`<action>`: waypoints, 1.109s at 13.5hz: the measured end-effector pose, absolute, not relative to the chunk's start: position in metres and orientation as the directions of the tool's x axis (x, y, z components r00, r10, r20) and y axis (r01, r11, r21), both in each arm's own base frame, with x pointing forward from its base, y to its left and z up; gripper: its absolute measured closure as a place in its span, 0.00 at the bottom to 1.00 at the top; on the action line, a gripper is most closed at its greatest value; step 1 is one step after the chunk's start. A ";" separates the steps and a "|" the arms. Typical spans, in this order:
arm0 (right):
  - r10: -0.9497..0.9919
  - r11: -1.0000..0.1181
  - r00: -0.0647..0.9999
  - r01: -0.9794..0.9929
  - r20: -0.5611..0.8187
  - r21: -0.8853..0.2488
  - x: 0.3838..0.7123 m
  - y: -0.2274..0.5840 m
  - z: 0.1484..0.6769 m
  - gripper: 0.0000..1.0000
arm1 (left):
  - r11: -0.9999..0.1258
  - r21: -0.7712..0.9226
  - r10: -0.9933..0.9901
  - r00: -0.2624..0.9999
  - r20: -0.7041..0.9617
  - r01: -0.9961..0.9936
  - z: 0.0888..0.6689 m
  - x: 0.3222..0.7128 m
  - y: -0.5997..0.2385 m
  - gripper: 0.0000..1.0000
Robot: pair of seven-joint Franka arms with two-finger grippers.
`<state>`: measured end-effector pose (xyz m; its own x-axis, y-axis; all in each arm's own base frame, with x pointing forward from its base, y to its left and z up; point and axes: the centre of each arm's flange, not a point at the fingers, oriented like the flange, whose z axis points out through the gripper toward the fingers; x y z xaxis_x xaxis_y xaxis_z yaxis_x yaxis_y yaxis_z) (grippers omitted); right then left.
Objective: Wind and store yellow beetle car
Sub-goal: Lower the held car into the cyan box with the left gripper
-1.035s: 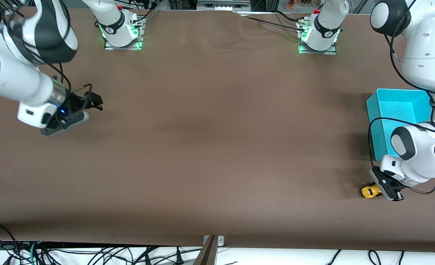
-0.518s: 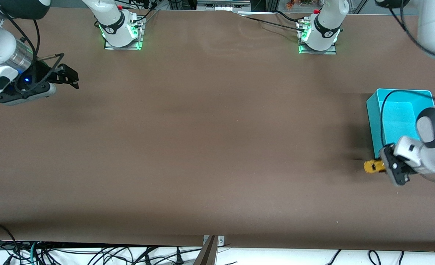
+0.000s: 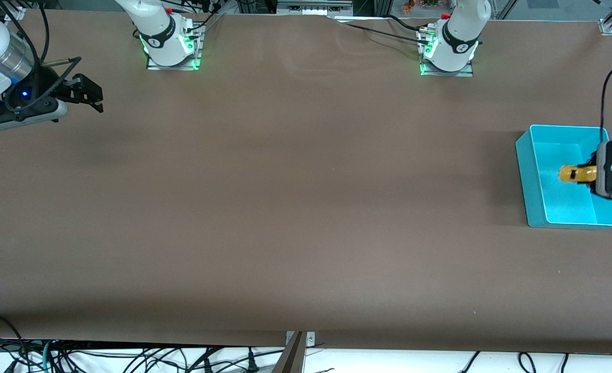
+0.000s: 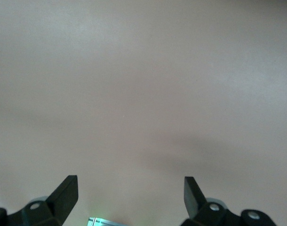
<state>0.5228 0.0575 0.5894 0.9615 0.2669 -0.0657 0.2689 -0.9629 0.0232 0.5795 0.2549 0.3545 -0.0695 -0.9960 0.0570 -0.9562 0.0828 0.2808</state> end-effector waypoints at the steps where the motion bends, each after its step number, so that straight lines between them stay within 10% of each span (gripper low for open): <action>1: 0.263 -0.964 0.962 0.265 -0.067 0.023 0.523 0.057 0.589 0.00 | 0.107 0.268 -0.994 -0.093 0.064 -0.957 0.342 0.570 0.269 0.56; 15: 0.259 -0.966 0.964 0.258 -0.059 -0.026 0.522 0.064 0.588 0.00 | -0.002 0.051 -1.000 0.003 0.017 -0.999 0.222 0.470 0.297 0.56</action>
<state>0.5225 0.0635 0.5882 0.9641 0.2588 -0.0593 0.2577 -0.9659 -0.0260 0.4699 0.2969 0.2217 0.0033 -0.9998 0.0173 -0.9987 -0.0024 0.0507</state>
